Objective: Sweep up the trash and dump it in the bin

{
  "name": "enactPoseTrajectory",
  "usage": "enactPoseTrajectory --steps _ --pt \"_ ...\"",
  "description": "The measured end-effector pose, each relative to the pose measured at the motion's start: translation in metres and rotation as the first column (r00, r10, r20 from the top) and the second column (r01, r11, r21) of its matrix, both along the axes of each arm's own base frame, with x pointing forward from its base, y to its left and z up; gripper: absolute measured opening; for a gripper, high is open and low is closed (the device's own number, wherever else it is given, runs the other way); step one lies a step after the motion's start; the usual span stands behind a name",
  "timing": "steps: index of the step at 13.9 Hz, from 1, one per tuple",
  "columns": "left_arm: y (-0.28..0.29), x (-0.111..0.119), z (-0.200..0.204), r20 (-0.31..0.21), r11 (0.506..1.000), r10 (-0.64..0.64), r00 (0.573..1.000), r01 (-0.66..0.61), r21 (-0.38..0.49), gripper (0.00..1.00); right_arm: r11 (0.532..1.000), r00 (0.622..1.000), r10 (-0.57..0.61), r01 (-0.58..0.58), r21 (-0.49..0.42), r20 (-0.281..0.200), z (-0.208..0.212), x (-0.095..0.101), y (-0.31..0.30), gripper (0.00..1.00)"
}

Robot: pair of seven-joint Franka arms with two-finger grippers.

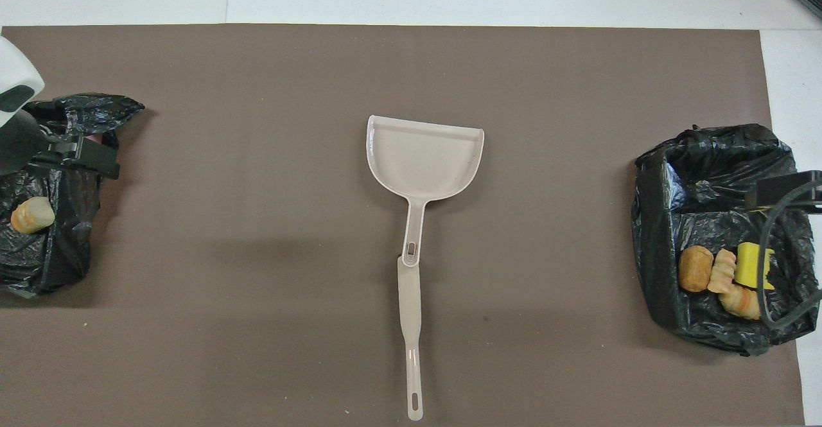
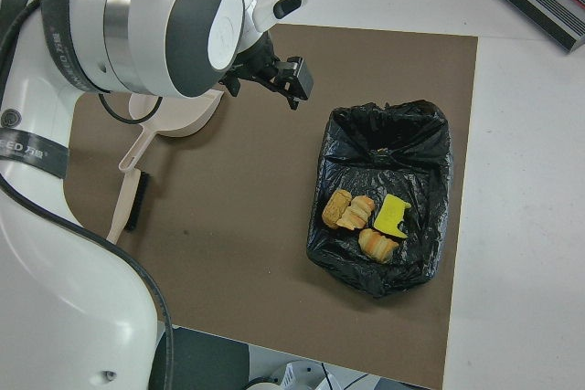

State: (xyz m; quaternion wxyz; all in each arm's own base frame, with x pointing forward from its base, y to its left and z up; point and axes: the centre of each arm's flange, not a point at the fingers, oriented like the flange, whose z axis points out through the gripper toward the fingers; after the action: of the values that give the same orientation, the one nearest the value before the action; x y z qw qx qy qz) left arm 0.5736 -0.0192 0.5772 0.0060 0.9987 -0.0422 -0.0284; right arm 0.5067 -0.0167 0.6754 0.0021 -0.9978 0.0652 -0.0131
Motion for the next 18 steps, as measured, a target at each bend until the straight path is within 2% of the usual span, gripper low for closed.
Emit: enactPoseTrajectory --steps 5,13,18 --pt "0.004 -0.02 0.017 -0.021 1.0 0.029 0.999 -0.029 -0.001 1.0 1.0 1.0 -0.001 0.001 -0.002 0.002 0.0 0.0 0.0 1.0" --pt "0.003 -0.022 0.019 -0.03 1.0 0.029 0.999 -0.029 0.0 1.0 1.0 1.0 0.0 0.0 -0.002 0.015 0.005 -0.003 0.0 1.0" --pt "0.002 -0.036 0.054 -0.021 1.0 0.024 0.999 -0.024 -0.002 1.0 1.0 1.0 -0.001 0.001 -0.004 0.018 0.006 0.008 0.0 1.0"
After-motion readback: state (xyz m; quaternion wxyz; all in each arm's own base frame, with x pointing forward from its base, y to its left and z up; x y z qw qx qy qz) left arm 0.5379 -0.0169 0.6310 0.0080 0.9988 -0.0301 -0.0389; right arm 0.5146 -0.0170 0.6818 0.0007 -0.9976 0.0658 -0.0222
